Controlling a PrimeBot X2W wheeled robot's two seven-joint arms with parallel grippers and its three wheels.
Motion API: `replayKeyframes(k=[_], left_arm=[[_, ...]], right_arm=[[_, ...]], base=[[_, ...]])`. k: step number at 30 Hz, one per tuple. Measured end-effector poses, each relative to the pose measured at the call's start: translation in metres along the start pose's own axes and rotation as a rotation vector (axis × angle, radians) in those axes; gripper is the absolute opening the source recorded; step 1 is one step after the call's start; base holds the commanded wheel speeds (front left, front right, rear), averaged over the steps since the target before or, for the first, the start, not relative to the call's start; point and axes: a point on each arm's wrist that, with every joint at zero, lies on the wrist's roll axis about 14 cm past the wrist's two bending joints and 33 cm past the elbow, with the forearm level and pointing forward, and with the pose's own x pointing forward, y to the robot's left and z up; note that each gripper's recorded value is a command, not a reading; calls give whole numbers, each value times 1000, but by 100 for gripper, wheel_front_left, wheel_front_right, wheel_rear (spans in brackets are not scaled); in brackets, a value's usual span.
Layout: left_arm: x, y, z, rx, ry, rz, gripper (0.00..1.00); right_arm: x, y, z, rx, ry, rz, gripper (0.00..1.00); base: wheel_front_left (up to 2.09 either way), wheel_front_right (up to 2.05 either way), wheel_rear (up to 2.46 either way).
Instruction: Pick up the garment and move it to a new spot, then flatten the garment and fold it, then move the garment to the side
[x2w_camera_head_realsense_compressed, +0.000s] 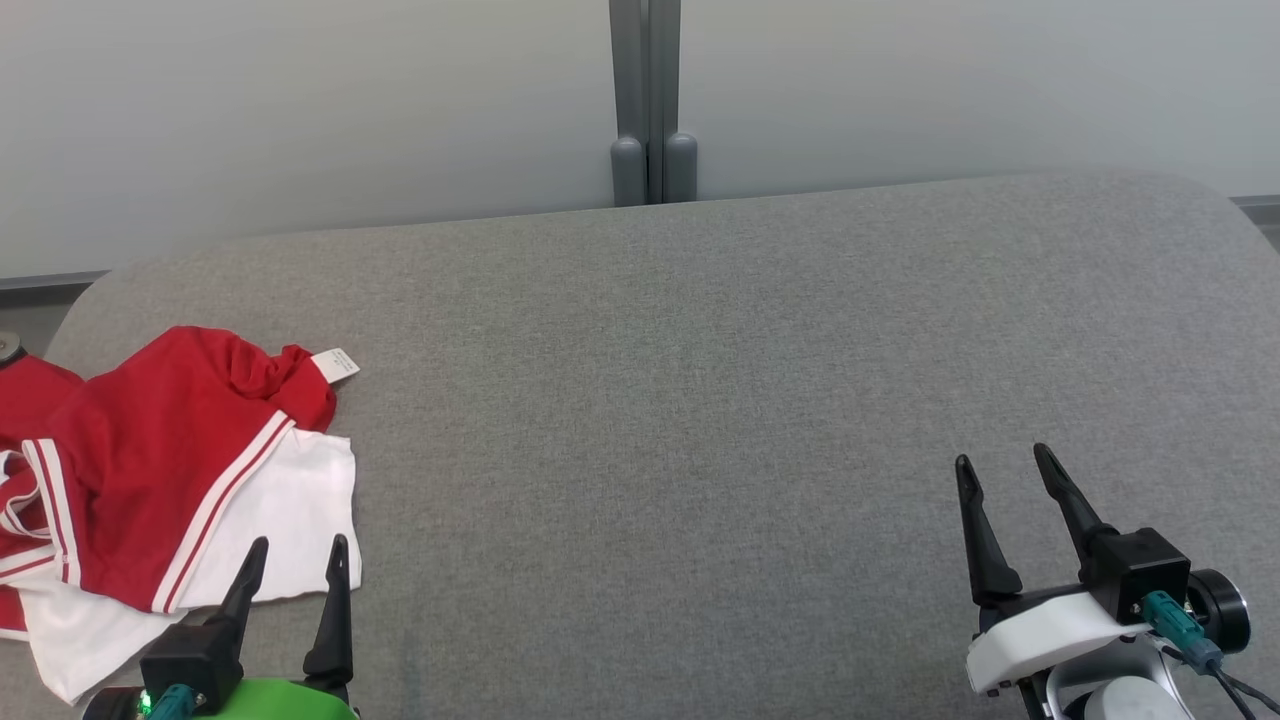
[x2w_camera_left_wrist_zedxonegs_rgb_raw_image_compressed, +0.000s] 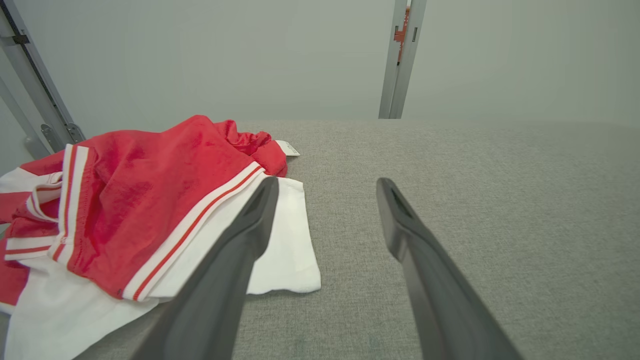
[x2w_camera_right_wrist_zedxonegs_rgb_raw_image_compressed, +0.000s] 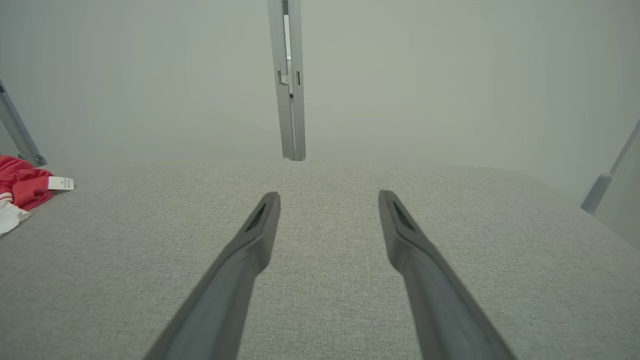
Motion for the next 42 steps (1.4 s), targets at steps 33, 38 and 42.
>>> replayKeyframes(k=[33,38,42], left_arm=[[-74,76,0,3,-13,273,100],[-103,98,5,1,-35,370,100],[-118,107,6,-1,-41,419,100]], right_arm=[[35,107,-7,47,15,320,100],[42,151,-7,69,16,445,100],[46,177,-4,76,10,518,100]], base=[[0,0,0],[0,0,0],[0,0,0]])
